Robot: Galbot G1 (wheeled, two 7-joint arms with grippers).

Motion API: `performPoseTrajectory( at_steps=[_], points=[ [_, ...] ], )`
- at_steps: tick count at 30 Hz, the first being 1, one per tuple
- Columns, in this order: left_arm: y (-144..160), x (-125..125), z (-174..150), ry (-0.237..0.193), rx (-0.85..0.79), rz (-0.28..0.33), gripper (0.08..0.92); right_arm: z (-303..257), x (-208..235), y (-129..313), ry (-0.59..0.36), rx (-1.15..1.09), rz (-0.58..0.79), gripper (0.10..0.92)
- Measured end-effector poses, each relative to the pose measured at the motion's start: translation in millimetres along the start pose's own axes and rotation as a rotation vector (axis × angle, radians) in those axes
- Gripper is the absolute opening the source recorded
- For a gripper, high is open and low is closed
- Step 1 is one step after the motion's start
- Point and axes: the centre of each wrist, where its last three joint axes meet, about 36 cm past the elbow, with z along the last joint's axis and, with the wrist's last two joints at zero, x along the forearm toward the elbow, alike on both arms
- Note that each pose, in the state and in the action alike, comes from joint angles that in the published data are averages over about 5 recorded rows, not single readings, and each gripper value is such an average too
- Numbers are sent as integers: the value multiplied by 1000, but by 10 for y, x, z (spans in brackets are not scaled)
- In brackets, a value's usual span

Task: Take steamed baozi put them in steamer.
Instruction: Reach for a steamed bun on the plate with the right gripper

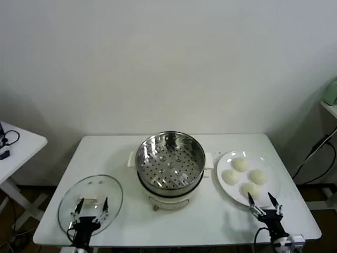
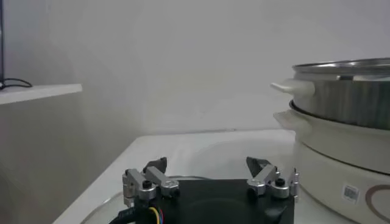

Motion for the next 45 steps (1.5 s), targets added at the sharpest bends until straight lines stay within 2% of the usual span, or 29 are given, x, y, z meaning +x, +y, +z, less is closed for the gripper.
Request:
performPoseTrajectory(
  at_steps=[6,10,21,29,38,45],
  points=[
    [-18,14,-2,-2,-5,6,823,-484,-377,-120,17,38,-16,823],
    [-45,17,8,-3,-10,15,823,-907,-735,-198,60,144,-82,823],
    [-83,19,78,-3,-34,34,823,-1970,-1555,-350,240,772,-439,823],
    [-106,21,148,0,-52,49,823,-2582,-2066,-525,413,1196,-667,823],
    [-140,40,258,10,-65,64,823,-2780,-2563,-653,665,1383,-824,823],
    [-97,29,292,14,-76,58,823,-2701,-2973,-498,754,1406,-896,823]
  ],
)
